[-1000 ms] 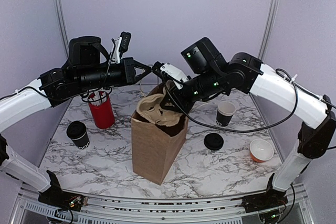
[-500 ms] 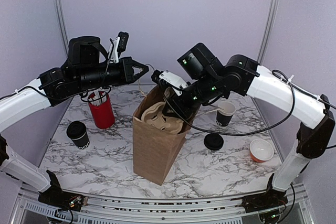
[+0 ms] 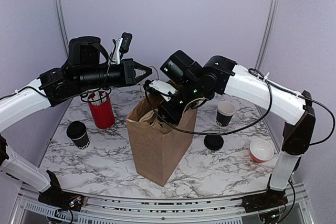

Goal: Pack the takeout coffee

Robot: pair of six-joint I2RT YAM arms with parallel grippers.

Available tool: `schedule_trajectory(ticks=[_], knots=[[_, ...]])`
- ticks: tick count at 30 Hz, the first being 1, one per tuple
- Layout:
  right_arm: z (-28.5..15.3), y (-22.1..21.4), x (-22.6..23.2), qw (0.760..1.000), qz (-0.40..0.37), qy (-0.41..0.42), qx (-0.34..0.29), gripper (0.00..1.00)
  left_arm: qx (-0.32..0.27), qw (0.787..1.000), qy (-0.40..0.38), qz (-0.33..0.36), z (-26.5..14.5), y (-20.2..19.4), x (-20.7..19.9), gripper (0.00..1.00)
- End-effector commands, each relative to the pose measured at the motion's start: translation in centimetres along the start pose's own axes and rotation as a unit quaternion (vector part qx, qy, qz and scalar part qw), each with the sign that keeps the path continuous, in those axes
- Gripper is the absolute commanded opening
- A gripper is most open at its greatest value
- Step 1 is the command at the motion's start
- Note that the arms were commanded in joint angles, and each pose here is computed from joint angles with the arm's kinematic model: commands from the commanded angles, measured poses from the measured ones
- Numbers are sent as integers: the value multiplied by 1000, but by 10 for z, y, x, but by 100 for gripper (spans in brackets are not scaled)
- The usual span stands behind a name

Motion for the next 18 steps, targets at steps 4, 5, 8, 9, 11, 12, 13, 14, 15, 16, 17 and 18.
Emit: schedule_trajectory(ticks=[4, 5, 8, 9, 11, 12, 13, 14, 15, 16, 17, 18], knots=[[-9, 5, 0, 1000, 9, -12, 1, 25, -15, 1000, -4, 13, -9, 4, -3, 0], [-9, 4, 0, 1000, 11, -14, 3, 25, -15, 1000, -2, 12, -9, 5, -3, 0], [-11, 4, -2, 1000, 16, -21, 7, 25, -17, 1000, 4, 12, -9, 5, -1, 0], [-11, 4, -3, 1000, 17, -23, 9, 25, -17, 1000, 5, 12, -8, 5, -1, 0], [-11, 3, -2, 999, 19, -23, 12, 25, -17, 1000, 5, 11, -8, 5, 0, 0], [-10, 2, -3, 999, 19, -23, 14, 25, -16, 1000, 4, 12, -8, 4, -1, 0], [-9, 1, -3, 999, 19, -23, 16, 25, -15, 1000, 3, 11, -8, 4, -1, 0], [-8, 1, -3, 999, 19, -23, 19, 25, -14, 1000, 2, 11, -7, 4, -1, 0], [-7, 0, -2, 999, 19, -23, 20, 25, -14, 1000, 1, 12, -7, 4, -2, 0], [-6, 0, -3, 999, 19, -23, 23, 25, -14, 1000, 0, 12, -7, 4, -2, 0], [-5, -1, -3, 999, 18, -24, 25, 26, -13, 1000, -1, 11, -7, 4, -2, 0], [-4, -1, -3, 999, 18, -24, 26, 26, -12, 1000, 0, 12, -7, 3, -2, 0]])
Point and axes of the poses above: each gripper's point midway between its finger pads, its own z axis out along the fingers, its own x axis along the line the jaws close on, y = z × x, the point moved 3 cm from there along -z, back along the fingers, and after that the axes turned 1 degree about -z, right-handed, at the moved point
